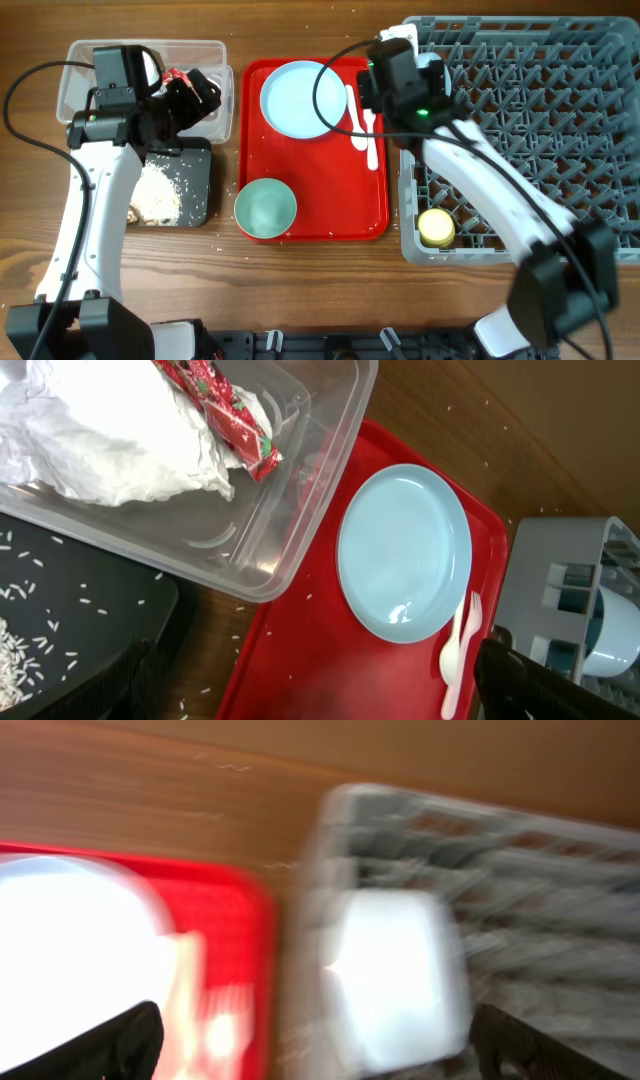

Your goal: Sort waste into correct bins and load items into the dishwasher rack

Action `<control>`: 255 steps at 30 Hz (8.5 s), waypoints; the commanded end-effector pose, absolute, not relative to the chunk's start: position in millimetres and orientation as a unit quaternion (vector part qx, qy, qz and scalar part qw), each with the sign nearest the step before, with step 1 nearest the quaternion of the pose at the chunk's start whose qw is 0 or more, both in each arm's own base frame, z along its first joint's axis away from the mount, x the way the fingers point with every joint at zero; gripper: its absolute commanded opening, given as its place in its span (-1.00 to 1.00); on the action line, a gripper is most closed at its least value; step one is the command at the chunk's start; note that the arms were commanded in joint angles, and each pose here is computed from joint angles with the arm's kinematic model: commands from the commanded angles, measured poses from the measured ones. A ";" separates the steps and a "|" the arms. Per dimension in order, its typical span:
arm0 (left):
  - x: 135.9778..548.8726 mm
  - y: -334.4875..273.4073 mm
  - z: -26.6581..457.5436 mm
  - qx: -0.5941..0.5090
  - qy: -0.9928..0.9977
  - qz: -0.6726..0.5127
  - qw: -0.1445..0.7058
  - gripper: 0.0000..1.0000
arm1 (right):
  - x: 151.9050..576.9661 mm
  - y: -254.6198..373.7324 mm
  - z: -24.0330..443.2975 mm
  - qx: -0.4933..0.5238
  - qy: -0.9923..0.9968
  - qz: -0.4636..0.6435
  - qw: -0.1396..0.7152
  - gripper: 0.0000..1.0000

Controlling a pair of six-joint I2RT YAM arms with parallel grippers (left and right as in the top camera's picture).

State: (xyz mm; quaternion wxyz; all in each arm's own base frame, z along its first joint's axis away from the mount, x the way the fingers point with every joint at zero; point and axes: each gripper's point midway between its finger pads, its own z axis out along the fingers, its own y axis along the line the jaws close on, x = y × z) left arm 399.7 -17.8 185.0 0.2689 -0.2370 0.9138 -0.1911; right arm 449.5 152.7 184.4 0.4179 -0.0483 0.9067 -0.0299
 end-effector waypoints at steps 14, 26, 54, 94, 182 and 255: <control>400.5 -17.5 181.5 -0.236 0.915 -0.192 0.265 1.00 | 282.6 319.9 29.8 -0.073 0.967 0.242 -0.006 0.25; 400.5 -17.5 181.5 -0.236 0.915 -0.192 0.265 1.00 | 287.7 322.1 30.5 -0.080 0.966 0.247 0.004 -0.91; 400.5 -17.5 181.5 -0.236 0.915 -0.192 0.265 1.00 | 356.5 17.0 207.3 0.007 0.784 -0.532 0.320 -0.92; 400.5 -17.5 181.5 -0.236 0.915 -0.192 0.265 1.00 | 375.8 227.1 209.9 -0.127 0.927 0.141 0.325 0.59; 400.5 -17.5 181.5 -0.236 0.915 -0.192 0.265 1.00 | 397.5 188.9 259.0 -0.165 0.879 0.328 0.304 0.99; 400.5 -17.5 181.5 -0.236 0.915 -0.192 0.265 1.00 | 449.8 221.7 29.9 -0.055 0.992 0.048 0.098 -0.91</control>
